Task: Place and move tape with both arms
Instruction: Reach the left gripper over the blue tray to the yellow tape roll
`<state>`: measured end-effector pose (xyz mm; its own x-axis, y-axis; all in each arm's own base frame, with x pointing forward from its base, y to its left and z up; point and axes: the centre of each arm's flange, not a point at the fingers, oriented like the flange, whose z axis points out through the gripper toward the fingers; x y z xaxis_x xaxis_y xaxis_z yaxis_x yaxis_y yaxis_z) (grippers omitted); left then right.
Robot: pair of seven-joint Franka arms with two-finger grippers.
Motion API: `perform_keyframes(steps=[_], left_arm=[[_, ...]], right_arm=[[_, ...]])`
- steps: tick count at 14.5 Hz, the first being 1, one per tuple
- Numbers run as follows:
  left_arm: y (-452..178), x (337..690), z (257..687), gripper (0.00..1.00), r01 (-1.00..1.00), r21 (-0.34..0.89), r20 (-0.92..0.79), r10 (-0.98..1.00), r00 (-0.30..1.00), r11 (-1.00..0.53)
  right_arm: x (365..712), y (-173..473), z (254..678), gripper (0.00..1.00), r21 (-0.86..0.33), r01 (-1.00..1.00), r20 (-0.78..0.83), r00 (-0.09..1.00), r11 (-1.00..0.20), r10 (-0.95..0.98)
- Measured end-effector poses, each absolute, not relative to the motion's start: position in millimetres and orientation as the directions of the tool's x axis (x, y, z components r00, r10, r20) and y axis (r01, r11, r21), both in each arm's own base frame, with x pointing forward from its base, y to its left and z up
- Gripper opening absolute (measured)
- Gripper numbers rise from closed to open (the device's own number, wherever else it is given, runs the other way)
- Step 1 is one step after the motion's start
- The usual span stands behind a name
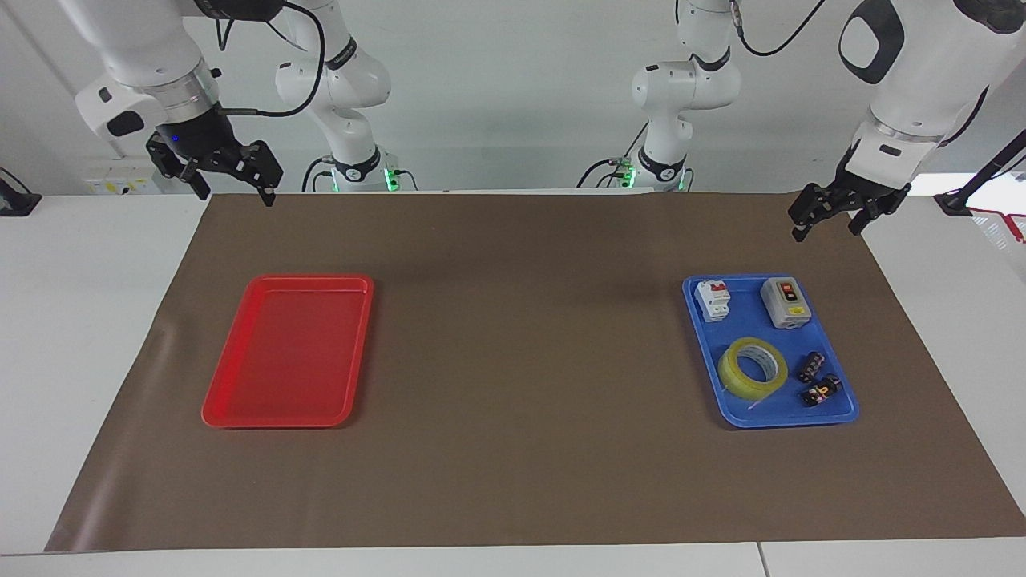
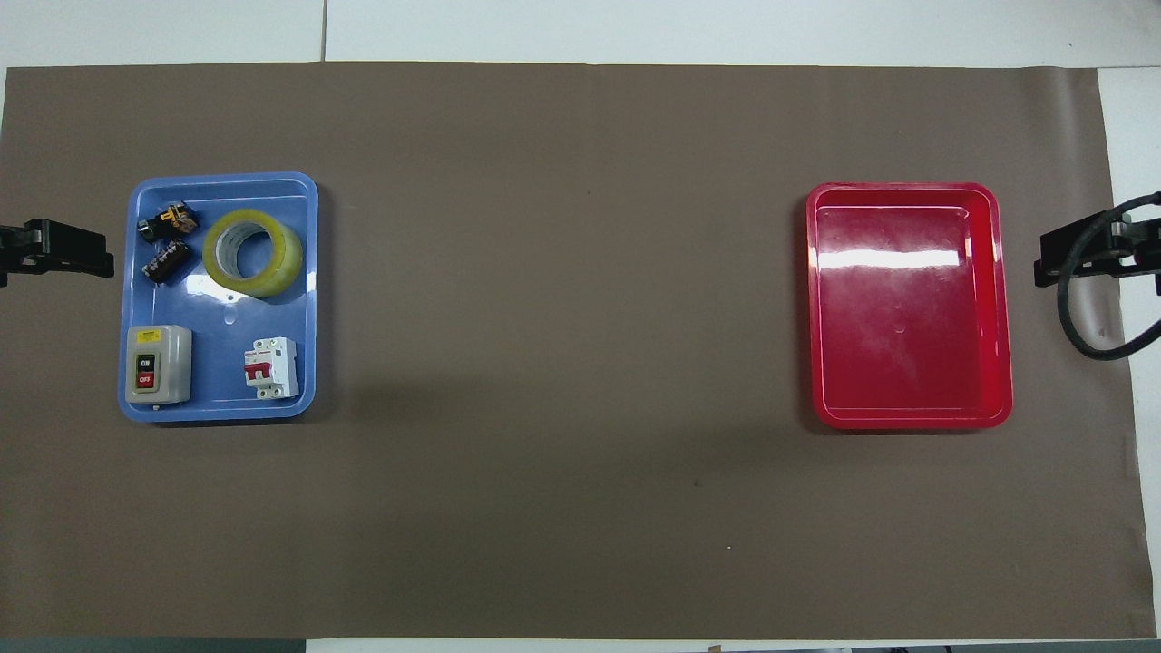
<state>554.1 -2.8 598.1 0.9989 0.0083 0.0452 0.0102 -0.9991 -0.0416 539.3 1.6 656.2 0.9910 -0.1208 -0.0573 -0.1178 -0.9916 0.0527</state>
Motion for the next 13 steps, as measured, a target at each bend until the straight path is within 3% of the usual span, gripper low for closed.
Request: perform_keyframes(steps=[4,13], left_arm=[[-0.3,565.1,559.9,1.00,0.012,-0.040,0.085,0.008,0.996,-0.999],[13.5,623.4,401.5,0.99,0.024,-0.039,0.138,0.018,0.990,-0.999]], right_arm=[[539.3,1.6,656.2,1.00,0.053,-0.118,-0.057,0.991,-0.992,-0.121],[539.3,1.6,656.2,1.00,0.053,-0.118,-0.057,0.991,-0.992,-0.121]])
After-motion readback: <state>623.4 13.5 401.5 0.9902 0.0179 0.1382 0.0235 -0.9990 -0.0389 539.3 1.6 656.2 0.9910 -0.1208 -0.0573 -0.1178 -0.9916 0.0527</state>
